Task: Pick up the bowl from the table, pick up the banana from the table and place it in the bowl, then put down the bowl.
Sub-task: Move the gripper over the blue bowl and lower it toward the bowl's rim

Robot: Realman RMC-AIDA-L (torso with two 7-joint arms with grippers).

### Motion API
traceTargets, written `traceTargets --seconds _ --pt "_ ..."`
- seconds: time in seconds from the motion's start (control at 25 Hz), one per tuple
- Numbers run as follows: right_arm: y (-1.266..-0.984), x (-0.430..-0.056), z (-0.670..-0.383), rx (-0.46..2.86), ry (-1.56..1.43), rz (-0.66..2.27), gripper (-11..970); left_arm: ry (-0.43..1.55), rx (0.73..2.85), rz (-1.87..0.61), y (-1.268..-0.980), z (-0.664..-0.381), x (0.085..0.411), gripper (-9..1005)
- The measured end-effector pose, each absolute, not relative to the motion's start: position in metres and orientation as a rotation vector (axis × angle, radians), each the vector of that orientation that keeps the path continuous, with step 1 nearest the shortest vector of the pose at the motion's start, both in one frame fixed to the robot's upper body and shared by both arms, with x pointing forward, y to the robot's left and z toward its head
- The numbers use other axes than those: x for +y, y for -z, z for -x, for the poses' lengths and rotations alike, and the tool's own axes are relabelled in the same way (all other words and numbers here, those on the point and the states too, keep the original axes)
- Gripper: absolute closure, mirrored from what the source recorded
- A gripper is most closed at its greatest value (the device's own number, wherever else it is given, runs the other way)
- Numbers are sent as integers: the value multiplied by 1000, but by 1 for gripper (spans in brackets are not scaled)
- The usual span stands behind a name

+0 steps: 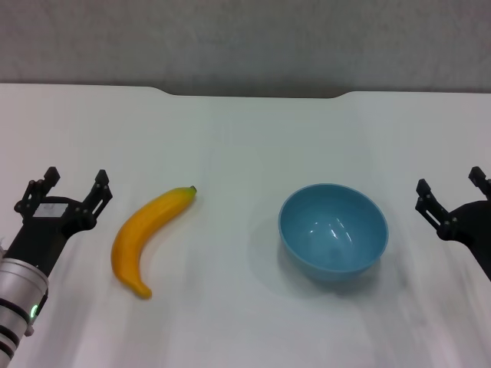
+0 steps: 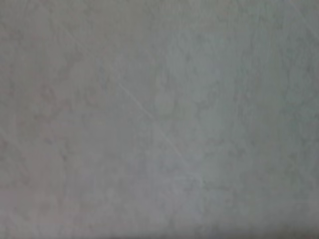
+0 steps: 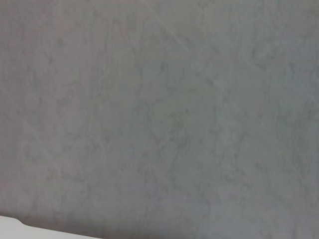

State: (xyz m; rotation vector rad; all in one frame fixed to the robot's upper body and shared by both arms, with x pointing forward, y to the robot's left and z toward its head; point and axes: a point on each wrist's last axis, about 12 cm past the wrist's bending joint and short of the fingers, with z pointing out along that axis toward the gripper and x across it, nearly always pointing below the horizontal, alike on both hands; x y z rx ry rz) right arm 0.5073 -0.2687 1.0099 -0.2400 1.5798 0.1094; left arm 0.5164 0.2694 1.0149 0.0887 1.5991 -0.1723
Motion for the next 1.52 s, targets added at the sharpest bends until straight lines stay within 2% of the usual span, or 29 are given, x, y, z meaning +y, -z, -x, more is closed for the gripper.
traceTargets --seconds 0.52,0.8,1.04,1.24,1.52 --pt "-1012 -262 -511 1602 -152 229 64 248 1658 -83 -1024 -526 258 163" --pt "-1023 -258 -529 1715 -226 239 65 293 1698 -82 -1063 -539 259 167" --pt "-1038 -255 -548 1931 -261 279 65 202 1767 -118 -1081 -536 253 166" --pt "-1052 -241 -558 2099 -211 346 65 185 1832 -94 -1083 -535 252 166" --pt "-1065 -229 -555 2132 -205 397 66 188 1842 -94 -1080 -535 251 165"
